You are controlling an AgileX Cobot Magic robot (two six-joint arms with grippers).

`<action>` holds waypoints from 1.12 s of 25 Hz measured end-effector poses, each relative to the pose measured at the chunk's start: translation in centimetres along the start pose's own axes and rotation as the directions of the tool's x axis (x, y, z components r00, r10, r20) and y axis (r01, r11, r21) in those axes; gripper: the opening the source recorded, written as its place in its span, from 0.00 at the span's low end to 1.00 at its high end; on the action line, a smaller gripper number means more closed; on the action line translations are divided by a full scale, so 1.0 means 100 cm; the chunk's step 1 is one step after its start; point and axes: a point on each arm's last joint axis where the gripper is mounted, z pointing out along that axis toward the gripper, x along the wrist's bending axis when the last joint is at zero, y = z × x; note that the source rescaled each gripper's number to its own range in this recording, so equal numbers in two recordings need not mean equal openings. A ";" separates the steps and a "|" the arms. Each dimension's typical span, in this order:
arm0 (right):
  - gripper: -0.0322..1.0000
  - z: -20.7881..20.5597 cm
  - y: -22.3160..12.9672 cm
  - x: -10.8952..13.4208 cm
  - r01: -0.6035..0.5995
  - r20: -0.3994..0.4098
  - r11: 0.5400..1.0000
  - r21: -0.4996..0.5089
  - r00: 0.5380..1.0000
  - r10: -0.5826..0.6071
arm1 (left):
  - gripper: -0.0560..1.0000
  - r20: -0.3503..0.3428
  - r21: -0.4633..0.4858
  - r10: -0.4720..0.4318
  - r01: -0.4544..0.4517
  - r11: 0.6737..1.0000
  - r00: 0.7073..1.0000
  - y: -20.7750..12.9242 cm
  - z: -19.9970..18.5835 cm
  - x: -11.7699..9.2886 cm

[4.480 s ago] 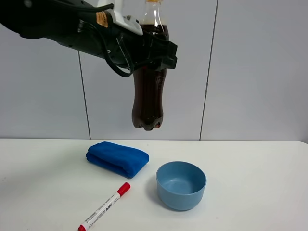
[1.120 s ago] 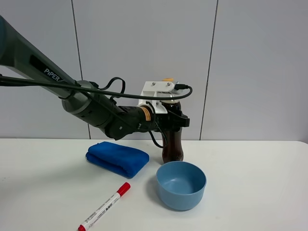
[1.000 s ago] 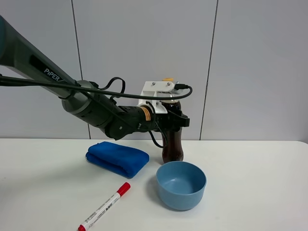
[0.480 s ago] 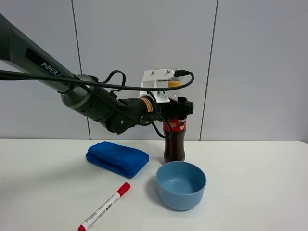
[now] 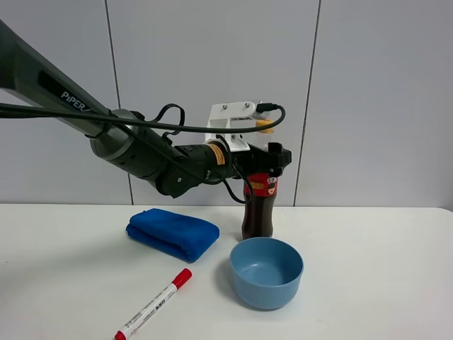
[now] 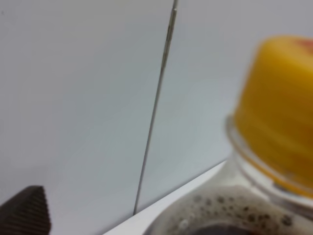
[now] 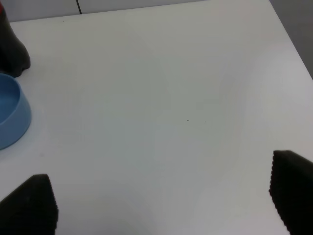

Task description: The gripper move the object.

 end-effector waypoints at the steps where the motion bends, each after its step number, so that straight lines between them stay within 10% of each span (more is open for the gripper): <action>1: 1.00 0.000 0.000 0.000 0.000 0.000 1.000 0.000 1.000 0.000 | 0.94 0.001 0.000 -0.010 0.010 1.000 1.000 0.000 0.000 0.000; 28: 1.00 0.000 0.000 0.000 0.000 0.000 1.000 0.000 1.000 0.000 | 0.98 0.047 -0.063 -0.060 0.063 0.996 0.997 0.066 -0.015 -0.022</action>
